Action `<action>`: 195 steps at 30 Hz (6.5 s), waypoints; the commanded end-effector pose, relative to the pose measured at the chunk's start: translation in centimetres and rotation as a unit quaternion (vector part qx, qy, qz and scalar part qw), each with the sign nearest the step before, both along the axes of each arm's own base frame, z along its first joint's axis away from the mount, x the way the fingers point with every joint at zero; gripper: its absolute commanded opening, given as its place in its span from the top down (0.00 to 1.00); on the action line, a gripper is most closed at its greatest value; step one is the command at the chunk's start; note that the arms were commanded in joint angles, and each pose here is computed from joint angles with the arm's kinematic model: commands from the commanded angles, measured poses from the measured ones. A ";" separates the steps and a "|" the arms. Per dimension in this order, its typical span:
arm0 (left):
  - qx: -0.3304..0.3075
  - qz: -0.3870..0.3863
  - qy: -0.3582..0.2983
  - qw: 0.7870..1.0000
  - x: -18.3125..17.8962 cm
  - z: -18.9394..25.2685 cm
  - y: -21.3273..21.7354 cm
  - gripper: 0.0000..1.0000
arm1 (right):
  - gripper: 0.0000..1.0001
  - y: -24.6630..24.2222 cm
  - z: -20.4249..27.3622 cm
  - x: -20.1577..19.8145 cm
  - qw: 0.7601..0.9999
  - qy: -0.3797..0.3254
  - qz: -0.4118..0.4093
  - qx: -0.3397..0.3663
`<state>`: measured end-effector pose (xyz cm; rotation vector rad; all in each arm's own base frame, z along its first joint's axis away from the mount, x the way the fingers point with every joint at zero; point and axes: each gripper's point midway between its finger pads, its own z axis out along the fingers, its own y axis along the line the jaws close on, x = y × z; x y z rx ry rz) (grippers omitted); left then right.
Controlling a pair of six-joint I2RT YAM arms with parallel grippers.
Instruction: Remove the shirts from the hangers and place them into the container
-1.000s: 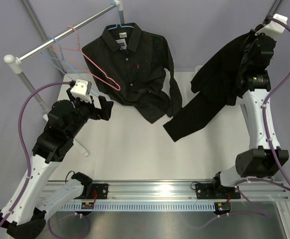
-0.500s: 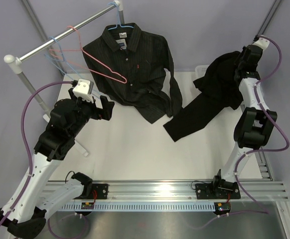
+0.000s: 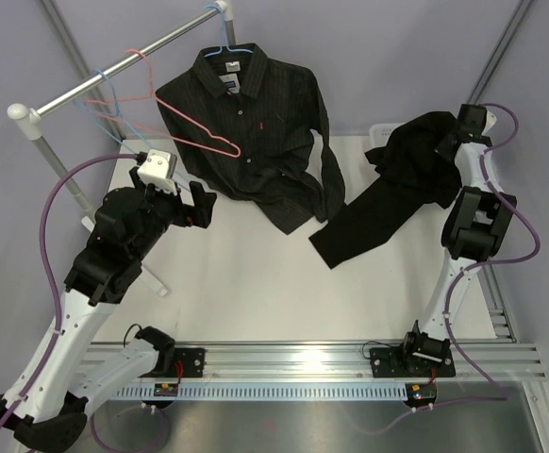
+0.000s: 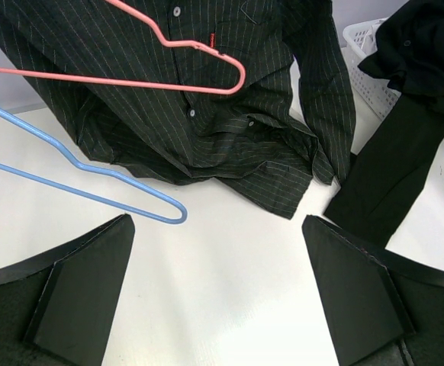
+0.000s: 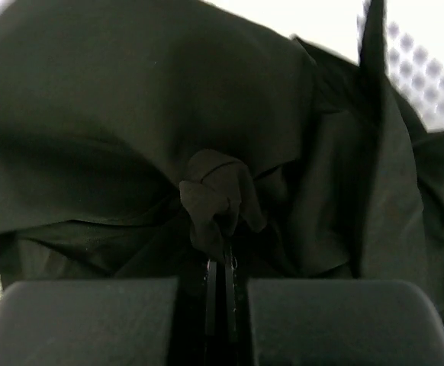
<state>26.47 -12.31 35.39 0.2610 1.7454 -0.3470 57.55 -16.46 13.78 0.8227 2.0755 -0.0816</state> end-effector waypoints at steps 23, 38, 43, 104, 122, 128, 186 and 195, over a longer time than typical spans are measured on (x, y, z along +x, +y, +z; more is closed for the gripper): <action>-0.026 0.005 -0.047 0.999 -0.7 2.5 0.6 0.01 | 0.10 1.7 16.9 -6.1 0.985 -0.172 0.015 0.007; -0.029 0.008 -0.062 0.998 -1.3 3.1 1.0 0.01 | 0.03 14.7 5.7 -17.6 0.971 -0.162 0.080 0.155; -0.028 0.010 -0.063 0.998 -1.3 3.1 1.1 0.01 | 0.02 16.5 -0.9 -19.3 0.975 -0.084 0.080 0.191; -0.016 0.041 -0.085 0.995 -1.4 3.5 2.6 0.01 | 0.29 24.9 -10.4 -21.3 0.968 0.205 0.017 0.141; -0.018 0.047 -0.102 0.993 -2.0 4.1 3.2 0.01 | 0.33 28.1 -11.9 -21.9 0.962 0.194 -0.050 0.185; -0.018 0.049 -0.105 0.993 -2.0 4.2 3.3 0.01 | 0.44 27.7 -13.1 -22.7 0.959 0.195 -0.074 0.190; 0.008 0.057 -0.070 0.996 0.1 1.8 2.7 0.01 | 1.00 0.4 2.3 1.3 0.996 -0.020 -0.090 0.009; 0.003 0.052 -0.072 0.996 -0.1 1.9 2.6 0.01 | 1.00 1.0 -5.8 -1.2 0.988 0.115 -0.079 0.063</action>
